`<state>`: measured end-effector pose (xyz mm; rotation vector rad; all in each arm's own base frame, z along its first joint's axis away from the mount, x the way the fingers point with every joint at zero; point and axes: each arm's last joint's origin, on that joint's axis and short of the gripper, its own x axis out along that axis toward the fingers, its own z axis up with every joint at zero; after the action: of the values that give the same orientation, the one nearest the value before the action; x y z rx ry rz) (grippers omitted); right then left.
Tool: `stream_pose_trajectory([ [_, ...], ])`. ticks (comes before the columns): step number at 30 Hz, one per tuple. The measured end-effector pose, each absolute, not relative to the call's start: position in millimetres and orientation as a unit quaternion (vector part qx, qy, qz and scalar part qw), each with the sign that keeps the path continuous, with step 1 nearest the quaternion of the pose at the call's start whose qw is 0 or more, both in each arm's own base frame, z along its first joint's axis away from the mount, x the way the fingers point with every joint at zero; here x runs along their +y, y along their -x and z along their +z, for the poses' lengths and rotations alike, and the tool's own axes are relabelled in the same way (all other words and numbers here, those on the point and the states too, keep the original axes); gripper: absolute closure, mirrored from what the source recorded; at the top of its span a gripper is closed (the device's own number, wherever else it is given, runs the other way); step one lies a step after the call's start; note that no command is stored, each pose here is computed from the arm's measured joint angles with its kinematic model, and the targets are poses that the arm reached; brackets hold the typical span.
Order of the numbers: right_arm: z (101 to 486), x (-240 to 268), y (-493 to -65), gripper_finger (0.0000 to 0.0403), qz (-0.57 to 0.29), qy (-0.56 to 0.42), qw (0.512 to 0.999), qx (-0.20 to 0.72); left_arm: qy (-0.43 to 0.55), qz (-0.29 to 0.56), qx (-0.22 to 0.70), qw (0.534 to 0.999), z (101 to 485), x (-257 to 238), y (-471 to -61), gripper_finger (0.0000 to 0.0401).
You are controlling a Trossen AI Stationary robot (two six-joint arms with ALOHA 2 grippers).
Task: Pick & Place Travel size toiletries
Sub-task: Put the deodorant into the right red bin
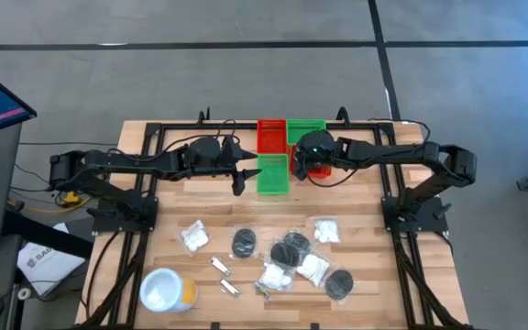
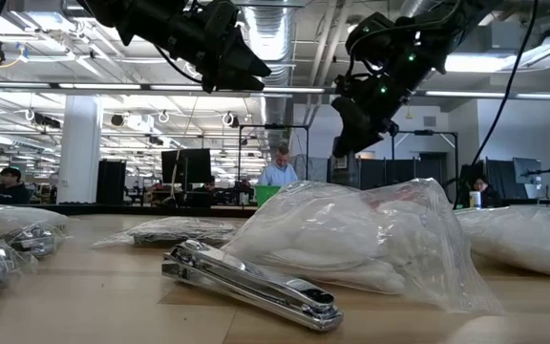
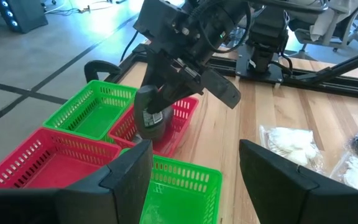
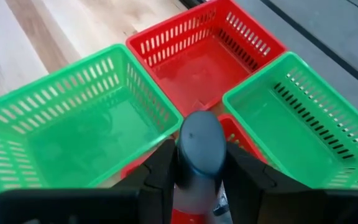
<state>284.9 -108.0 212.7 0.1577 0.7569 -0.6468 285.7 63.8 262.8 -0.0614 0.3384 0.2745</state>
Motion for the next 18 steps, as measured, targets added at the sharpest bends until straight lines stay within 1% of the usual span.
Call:
stream_pose_trajectory([
  [7, 211, -109, -283, 0.0311, -0.314, -0.08, 0.875, 0.361, 0.03, 0.136, 0.168, 0.976, 263, 64, -286, 0.0171],
  [13, 194, -107, -276, 0.0311, -0.317, -0.098, 0.873, 0.359, 0.03, 0.138, 0.168, 0.976, 263, 64, -286, 0.0171],
  [18, 195, -107, -278, 0.0311, -0.311, -0.101, 0.878, 0.35, 0.03, 0.138, 0.168, 0.976, 263, 64, -286, 0.0171],
])
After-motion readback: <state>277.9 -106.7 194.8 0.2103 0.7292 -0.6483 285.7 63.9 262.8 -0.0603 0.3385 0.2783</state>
